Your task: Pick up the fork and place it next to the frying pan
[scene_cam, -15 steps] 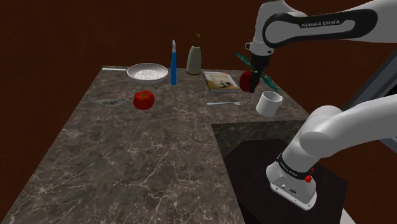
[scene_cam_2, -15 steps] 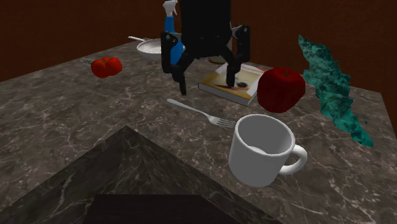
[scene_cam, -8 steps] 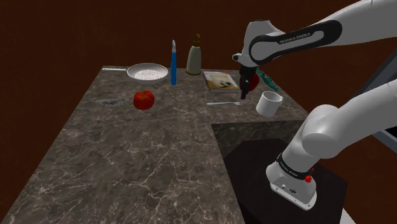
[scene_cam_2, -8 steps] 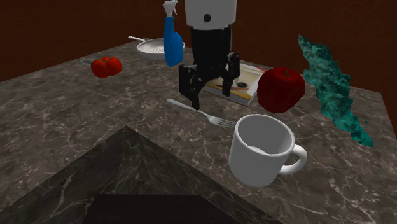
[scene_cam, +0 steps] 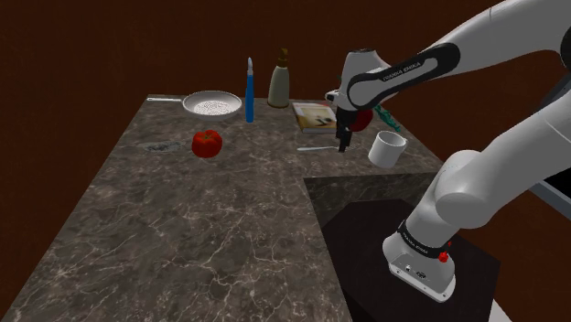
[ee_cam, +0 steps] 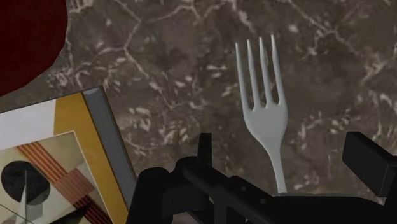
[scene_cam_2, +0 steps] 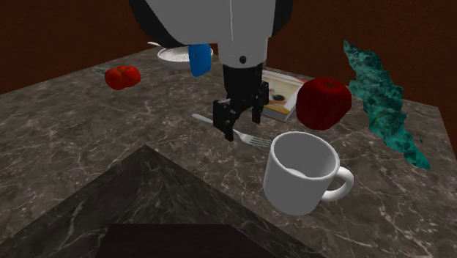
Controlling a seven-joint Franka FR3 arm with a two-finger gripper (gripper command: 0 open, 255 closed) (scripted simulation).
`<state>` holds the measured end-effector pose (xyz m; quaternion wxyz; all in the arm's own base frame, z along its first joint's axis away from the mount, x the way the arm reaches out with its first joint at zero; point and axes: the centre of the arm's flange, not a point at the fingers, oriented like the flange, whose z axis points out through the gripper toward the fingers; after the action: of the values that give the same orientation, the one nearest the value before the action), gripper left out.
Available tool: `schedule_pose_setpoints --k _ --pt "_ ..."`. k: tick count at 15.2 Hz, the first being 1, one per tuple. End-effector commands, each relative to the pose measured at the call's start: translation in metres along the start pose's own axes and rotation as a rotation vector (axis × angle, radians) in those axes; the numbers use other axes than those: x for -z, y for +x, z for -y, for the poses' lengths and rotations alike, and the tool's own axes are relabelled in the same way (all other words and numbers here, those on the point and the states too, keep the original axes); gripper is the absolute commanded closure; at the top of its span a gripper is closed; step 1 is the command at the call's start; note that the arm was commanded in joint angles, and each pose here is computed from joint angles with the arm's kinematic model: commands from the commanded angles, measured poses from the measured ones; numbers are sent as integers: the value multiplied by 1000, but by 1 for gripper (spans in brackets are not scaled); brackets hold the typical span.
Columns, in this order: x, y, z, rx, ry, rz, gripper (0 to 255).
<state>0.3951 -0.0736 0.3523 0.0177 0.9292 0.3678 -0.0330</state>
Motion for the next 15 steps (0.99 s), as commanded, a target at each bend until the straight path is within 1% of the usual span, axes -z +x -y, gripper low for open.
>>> schedule_pose_setpoints --k 1,9,10,15 --pt "-11 0 -1 1 -1 -1 0" --pt "-14 0 -1 1 -1 -1 0" --pt "-14 0 -1 1 -1 -1 255" --pt "-15 0 -1 1 -1 -1 255"
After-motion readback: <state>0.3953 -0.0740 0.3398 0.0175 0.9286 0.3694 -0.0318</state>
